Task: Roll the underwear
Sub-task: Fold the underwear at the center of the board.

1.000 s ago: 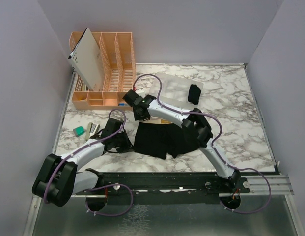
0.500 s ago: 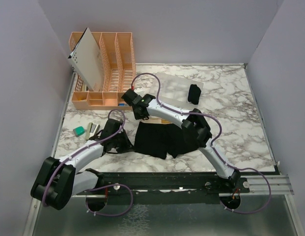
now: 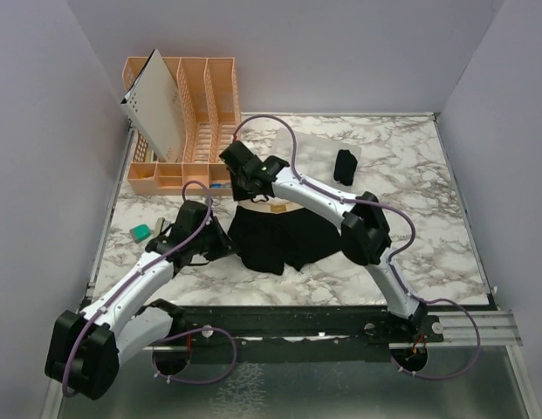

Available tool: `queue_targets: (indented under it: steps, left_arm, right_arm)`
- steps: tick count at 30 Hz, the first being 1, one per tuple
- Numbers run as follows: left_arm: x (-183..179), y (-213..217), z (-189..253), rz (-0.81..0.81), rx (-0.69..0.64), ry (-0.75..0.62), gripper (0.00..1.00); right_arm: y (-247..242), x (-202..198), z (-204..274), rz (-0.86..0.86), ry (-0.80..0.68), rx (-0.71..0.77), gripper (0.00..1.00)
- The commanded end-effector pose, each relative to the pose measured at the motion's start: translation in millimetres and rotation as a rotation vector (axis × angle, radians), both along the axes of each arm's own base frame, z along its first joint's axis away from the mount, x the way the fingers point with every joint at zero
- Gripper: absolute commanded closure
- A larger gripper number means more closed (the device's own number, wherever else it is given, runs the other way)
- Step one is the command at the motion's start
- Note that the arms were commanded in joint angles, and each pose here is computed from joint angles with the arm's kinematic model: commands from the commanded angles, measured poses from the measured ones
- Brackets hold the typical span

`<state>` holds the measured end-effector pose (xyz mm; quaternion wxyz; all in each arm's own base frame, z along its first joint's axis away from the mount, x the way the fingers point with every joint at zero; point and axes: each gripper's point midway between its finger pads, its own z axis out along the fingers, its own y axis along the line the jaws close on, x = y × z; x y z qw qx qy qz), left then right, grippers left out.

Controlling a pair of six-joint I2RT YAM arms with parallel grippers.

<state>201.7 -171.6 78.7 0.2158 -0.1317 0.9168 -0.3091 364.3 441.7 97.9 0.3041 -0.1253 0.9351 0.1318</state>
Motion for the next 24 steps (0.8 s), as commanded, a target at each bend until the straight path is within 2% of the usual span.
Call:
queue_targets:
  steps: [1, 6, 10, 15, 24]
  left_arm:
    - [2.7, 15.4, 17.1, 0.046, 0.071, -0.012, 1.00]
    - [5.0, 20.2, 34.0, 0.034, 0.101, -0.039, 1.00]
    - [8.9, 9.0, 53.6, -0.034, 0.066, -0.066, 1.00]
    - [15.5, 6.2, 78.5, -0.091, 0.087, -0.100, 1.00]
    - [2.9, 29.9, 67.0, -0.017, 0.174, -0.024, 1.00]
  right_arm:
    - [14.2, 1.3, 45.5, 0.016, 0.013, 0.184, 0.99]
    - [9.9, 8.6, 58.9, 0.010, 0.052, 0.284, 1.00]
    - [2.3, 13.0, 59.0, 0.035, 0.090, 0.358, 1.00]
    - [-10.4, 16.4, 58.5, 0.042, 0.112, 0.385, 1.00]
    - [3.5, 3.8, 67.1, 0.073, 0.149, 0.447, 0.99]
